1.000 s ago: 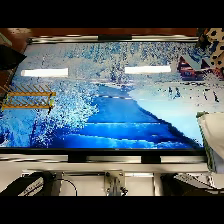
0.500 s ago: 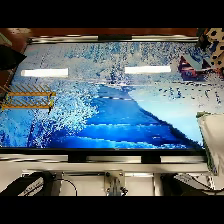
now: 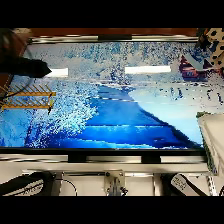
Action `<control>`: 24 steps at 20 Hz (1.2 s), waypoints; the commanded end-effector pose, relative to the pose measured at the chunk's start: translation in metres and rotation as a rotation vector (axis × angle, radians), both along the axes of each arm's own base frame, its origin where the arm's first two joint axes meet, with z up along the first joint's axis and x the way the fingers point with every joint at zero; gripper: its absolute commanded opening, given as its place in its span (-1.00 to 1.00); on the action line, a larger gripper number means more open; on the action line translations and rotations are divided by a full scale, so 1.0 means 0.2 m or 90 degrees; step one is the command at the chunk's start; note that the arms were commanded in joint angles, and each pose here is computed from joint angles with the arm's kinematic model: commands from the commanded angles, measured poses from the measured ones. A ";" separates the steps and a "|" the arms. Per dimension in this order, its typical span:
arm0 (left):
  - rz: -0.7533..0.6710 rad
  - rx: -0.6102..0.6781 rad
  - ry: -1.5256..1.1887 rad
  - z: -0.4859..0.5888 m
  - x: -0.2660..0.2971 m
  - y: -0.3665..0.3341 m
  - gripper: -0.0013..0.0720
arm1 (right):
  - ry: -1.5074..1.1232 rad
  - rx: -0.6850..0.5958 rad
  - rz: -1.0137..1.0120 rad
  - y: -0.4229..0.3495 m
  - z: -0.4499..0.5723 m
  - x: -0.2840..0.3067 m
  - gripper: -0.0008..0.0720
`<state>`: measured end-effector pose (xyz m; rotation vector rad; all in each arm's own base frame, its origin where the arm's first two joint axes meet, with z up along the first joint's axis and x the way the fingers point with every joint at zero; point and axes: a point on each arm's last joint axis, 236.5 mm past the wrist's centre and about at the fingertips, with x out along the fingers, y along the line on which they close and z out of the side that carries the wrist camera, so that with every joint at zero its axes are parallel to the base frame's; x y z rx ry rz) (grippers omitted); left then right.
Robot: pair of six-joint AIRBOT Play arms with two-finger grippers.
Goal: Fold the shirts.
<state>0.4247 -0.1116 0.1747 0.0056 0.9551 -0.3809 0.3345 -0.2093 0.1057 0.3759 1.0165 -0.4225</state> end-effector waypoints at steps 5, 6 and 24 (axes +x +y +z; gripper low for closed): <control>-0.066 0.163 0.242 -0.59 -0.13 -0.16 0.70 | 0.176 0.124 0.272 0.95 -0.27 0.15 0.73; -0.056 0.160 0.251 -0.62 -0.12 -0.17 0.70 | 0.191 0.127 0.286 0.99 -0.29 0.13 0.73; -0.047 0.164 0.279 -0.67 -0.14 -0.16 0.70 | 0.195 0.130 0.317 1.08 -0.29 0.12 0.73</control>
